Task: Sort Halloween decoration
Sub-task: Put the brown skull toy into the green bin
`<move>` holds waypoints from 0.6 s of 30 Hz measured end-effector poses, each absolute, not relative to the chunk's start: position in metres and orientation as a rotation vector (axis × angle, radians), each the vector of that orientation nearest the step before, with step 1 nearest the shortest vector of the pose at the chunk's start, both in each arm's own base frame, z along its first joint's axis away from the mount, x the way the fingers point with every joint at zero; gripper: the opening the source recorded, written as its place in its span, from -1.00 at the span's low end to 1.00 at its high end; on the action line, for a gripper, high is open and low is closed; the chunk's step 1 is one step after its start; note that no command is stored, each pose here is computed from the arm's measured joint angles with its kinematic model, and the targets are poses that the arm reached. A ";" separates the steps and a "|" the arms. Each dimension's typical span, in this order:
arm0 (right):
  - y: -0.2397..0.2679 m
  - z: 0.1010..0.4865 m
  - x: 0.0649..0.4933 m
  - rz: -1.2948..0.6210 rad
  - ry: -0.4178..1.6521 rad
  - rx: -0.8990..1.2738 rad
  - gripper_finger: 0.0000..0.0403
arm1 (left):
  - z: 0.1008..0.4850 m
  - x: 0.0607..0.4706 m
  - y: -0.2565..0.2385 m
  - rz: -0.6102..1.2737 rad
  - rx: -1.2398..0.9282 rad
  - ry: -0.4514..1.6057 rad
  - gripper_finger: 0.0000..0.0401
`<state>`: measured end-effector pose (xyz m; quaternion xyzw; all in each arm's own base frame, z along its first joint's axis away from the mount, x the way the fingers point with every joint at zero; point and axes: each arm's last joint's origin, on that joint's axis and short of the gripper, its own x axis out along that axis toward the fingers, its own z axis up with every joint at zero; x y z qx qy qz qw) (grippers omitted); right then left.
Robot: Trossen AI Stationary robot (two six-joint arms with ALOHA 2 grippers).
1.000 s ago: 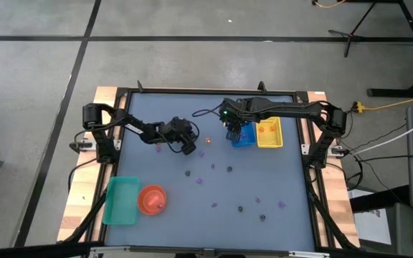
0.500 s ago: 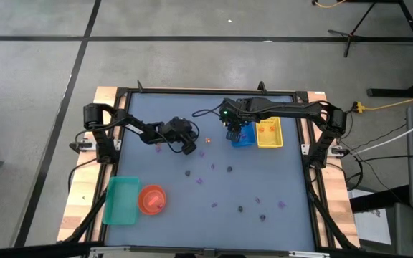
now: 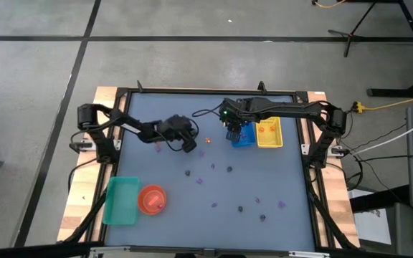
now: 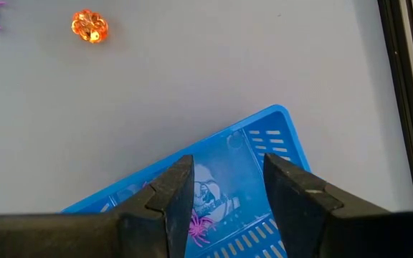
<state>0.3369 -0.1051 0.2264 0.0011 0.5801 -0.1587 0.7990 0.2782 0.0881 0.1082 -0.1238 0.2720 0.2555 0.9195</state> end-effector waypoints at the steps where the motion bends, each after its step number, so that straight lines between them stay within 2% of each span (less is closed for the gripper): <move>1: -0.105 0.226 0.337 -0.340 1.244 0.002 -0.17 | 0.111 0.278 0.088 0.524 -0.254 0.551 -0.63; 5: -0.105 0.227 0.337 -0.342 1.238 0.002 -0.17 | 0.127 0.277 0.088 0.519 -0.252 0.499 -0.63; 11: -0.106 0.227 0.339 -0.343 1.224 0.000 -0.17 | 0.152 0.263 0.083 0.506 -0.254 0.534 -0.63; 18: -0.106 0.228 0.341 -0.348 1.193 -0.002 -0.17 | 0.187 0.234 0.070 0.369 -0.334 0.580 -0.63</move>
